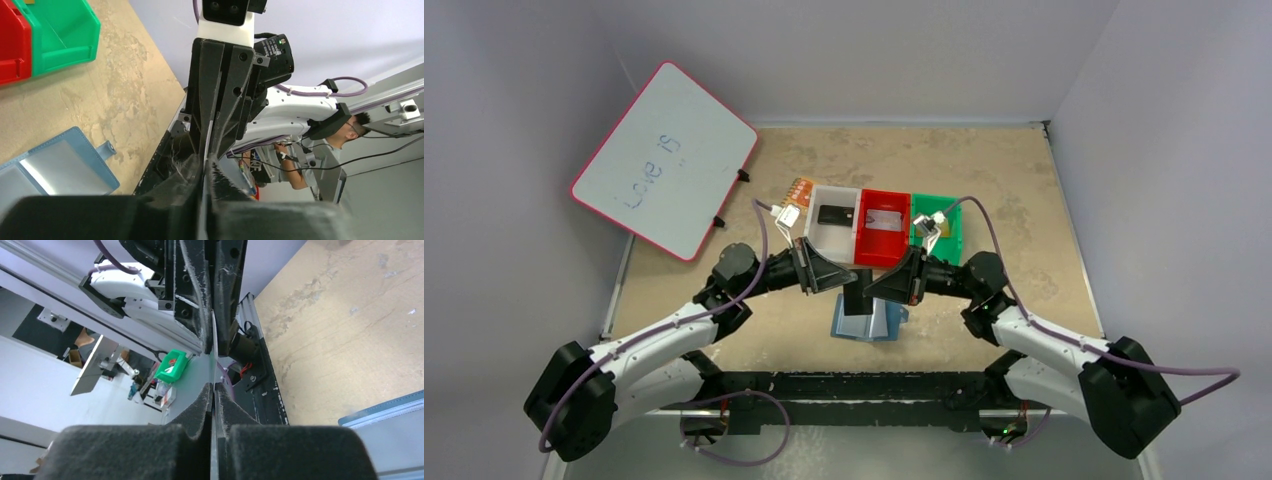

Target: Take the credit cards out of the card holder

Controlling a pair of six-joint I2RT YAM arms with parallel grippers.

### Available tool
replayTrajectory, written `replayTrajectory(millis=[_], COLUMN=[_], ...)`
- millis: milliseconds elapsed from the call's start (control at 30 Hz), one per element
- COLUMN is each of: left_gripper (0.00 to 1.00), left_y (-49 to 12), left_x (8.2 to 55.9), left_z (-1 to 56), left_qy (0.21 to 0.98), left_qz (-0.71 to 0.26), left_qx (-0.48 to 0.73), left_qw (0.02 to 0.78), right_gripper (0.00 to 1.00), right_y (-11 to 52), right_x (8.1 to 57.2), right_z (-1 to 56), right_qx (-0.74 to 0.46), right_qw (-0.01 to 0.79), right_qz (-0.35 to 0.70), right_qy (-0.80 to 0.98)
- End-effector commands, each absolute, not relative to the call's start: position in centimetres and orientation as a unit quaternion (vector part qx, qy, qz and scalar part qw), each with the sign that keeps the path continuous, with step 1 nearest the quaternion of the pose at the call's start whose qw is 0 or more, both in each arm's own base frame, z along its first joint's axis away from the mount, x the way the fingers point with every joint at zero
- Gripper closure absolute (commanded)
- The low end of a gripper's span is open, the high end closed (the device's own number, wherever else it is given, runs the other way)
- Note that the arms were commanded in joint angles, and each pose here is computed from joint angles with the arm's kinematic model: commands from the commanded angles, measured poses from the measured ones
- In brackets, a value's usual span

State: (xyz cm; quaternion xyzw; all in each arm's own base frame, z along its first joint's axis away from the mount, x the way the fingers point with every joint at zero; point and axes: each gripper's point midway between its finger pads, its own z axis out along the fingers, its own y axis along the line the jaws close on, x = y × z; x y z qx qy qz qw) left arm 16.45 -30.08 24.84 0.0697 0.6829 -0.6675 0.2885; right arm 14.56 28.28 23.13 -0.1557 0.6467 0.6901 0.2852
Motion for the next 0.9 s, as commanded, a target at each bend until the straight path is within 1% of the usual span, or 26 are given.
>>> replayTrajectory(millis=[0, 33, 67, 100, 167, 200, 233, 300, 333, 433, 500, 700, 867], left_gripper=[0.87, 0.75, 0.62, 0.51, 0.37, 0.32, 0.29, 0.26, 0.25, 0.23, 0.23, 0.22, 0.22], left_y=[-30.0, -29.8, -29.6, -29.1, -27.7, -26.9, -26.0, -23.8, -22.5, -18.0, -16.4, -15.8, -16.0], left_x=[16.7, 17.2, 17.9, 18.7, 20.4, 21.1, 21.9, 23.7, 24.6, 27.2, 28.5, 32.4, 35.3], left_z=[26.6, 26.1, 25.5, 24.8, 23.7, 23.6, 23.3, 22.4, 22.0, 19.8, 19.0, 17.0, 15.3], left_qy=[0.663, 0.676, 0.693, 0.712, 0.747, 0.759, 0.773, 0.807, 0.82, 0.855, 0.866, 0.875, 0.881], left_qz=[-0.672, -0.656, -0.634, -0.608, -0.545, -0.516, -0.484, -0.4, -0.357, -0.213, -0.158, -0.099, -0.1], left_qx=[0.081, 0.075, 0.066, 0.054, 0.032, 0.023, 0.013, -0.016, -0.028, -0.098, -0.119, -0.13, -0.127], left_qw=[0.321, 0.326, 0.336, 0.348, 0.379, 0.396, 0.41, 0.434, 0.446, 0.462, 0.46, 0.455, 0.444], right_gripper=[1.0, 1.0, 1.0, 1.0, 1.0, 1.0, 1.0, 1.0, 1.0, 1.0, 1.0, 1.0, 1.0], right_y=[28.1, 28.1, 28.1, 28.1, 27.9, 27.6, 27.0, 24.9, 24.0, 22.4, 21.8, 20.4, 19.6], right_x=[13.9, 14.0, 14.4, 14.8, 16.1, 17.2, 18.5, 20.8, 21.1, 21.9, 22.0, 22.2, 22.3], right_z=[25.0, 24.9, 24.6, 24.2, 22.9, 22.1, 21.0, 18.5, 17.9, 18.4, 19.1, 20.0, 20.9], right_qx=[-0.18, -0.177, -0.17, -0.162, -0.133, -0.11, -0.079, -0.012, 0.002, 0.041, 0.048, 0.062, 0.064], right_qw=[0.3, 0.303, 0.308, 0.311, 0.319, 0.328, 0.338, 0.355, 0.358, 0.387, 0.403, 0.423, 0.433], right_qz=[0.704, 0.7, 0.692, 0.679, 0.647, 0.621, 0.586, 0.492, 0.463, 0.434, 0.429, 0.4, 0.383], right_qy=[0.618, 0.622, 0.631, 0.645, 0.68, 0.704, 0.732, 0.795, 0.811, 0.813, 0.807, 0.811, 0.813])
